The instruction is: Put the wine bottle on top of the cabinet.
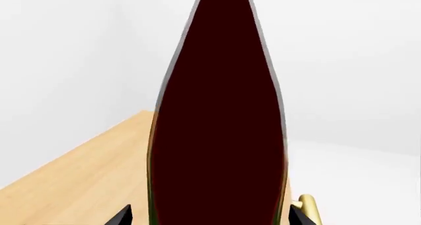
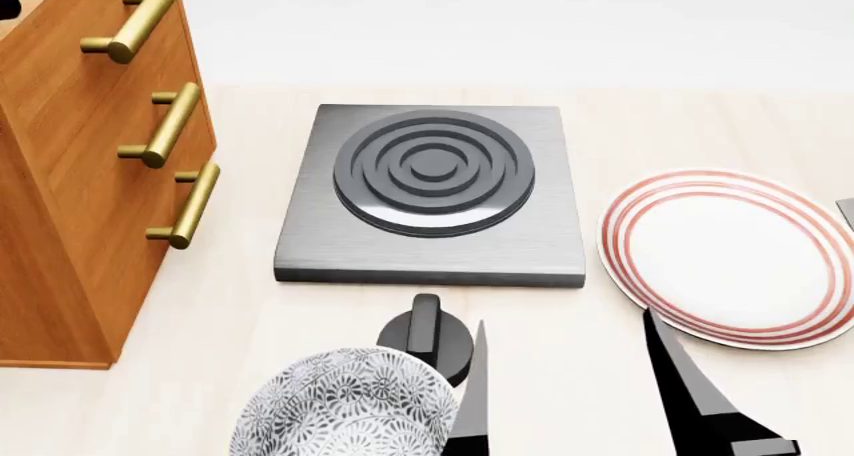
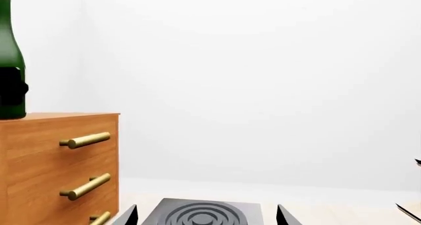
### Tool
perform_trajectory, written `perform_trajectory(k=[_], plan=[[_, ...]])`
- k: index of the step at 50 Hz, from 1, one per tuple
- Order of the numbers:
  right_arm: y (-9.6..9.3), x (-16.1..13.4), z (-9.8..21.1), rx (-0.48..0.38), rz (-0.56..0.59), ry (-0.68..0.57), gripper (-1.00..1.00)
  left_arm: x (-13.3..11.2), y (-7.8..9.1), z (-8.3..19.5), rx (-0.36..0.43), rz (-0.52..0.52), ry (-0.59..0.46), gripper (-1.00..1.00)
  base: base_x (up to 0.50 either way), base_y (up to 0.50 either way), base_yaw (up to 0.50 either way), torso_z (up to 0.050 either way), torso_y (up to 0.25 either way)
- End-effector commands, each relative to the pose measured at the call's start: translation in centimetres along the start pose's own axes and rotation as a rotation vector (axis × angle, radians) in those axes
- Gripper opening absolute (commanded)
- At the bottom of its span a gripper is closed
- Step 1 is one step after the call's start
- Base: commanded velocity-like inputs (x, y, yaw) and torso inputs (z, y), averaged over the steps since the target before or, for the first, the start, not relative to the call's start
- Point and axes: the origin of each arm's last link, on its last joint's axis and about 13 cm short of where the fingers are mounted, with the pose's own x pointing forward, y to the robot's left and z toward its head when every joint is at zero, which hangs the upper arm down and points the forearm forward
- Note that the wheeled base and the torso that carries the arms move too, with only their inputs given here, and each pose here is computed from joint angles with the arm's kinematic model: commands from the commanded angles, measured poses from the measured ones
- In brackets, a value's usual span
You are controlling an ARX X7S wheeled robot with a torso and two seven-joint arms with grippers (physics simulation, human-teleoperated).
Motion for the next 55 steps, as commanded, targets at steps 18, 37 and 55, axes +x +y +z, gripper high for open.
perform_trajectory(k=[18, 37, 55], plan=[[-0.4, 0.5, -0.2, -0.015, -0.035, -0.010, 1.00, -0.2, -0.9, 0.5, -0.035, -0.068, -0.057, 1.00, 0.00, 0.00, 0.00, 0.000, 0.000], [-0.1, 0.5, -0.4, -0.017, -0.023, -0.006, 1.00, -4.2, 0.8, -2.4, 0.040, -0.011, -0.146, 1.00, 0.00, 0.00, 0.00, 0.000, 0.000], [0.1, 0.5, -0.3, -0.017, -0.012, -0.006, 1.00, -8.7, 0.4, -5.1, 0.186, -0.031, -0.301, 1.00, 0.00, 0.00, 0.00, 0.000, 0.000]])
